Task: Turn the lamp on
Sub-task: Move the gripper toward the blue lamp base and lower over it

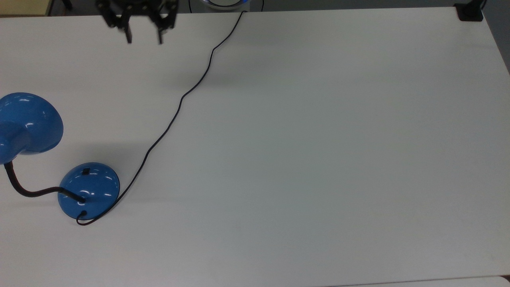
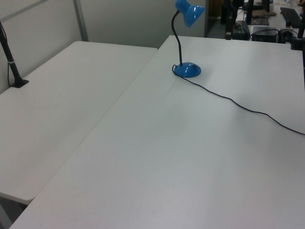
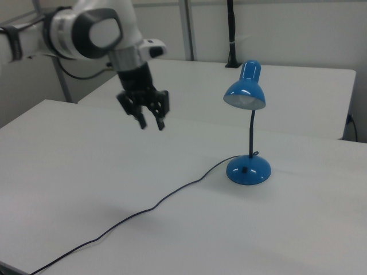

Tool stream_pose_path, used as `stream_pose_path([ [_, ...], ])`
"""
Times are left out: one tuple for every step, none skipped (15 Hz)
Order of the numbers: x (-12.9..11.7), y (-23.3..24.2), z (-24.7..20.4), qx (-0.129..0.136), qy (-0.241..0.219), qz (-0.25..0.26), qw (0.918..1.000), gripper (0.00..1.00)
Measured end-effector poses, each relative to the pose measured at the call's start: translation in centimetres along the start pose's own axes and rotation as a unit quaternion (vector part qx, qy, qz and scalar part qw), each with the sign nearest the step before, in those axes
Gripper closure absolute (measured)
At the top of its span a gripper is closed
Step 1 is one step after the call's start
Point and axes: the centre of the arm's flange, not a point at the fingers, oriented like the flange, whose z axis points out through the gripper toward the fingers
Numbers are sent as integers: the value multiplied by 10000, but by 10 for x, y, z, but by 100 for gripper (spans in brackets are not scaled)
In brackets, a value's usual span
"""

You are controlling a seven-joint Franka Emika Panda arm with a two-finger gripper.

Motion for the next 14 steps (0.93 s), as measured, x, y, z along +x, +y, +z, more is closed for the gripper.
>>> stream_pose_path([
  [5,13,16,-23,26,108,9999,54],
  [13,28,36,-59,84,252,9996,62],
  [21,42,57,-110,182,417,9989,73],
  [29,56,79,-170,315,581,9977,84],
  [37,70,100,-233,468,714,9961,94],
  [43,82,119,-299,636,815,9942,99],
  [49,94,136,-367,825,885,9920,99],
  [53,104,149,-429,987,936,9898,99],
  [55,111,160,-476,1106,973,9879,99],
  [57,118,171,-507,1170,1004,9867,99],
  [57,121,179,-522,1195,1021,9862,99],
  [58,124,187,-542,1238,1034,9854,99],
  [60,128,196,-582,1352,1045,9836,99],
  [63,132,205,-637,1515,1057,9807,99],
])
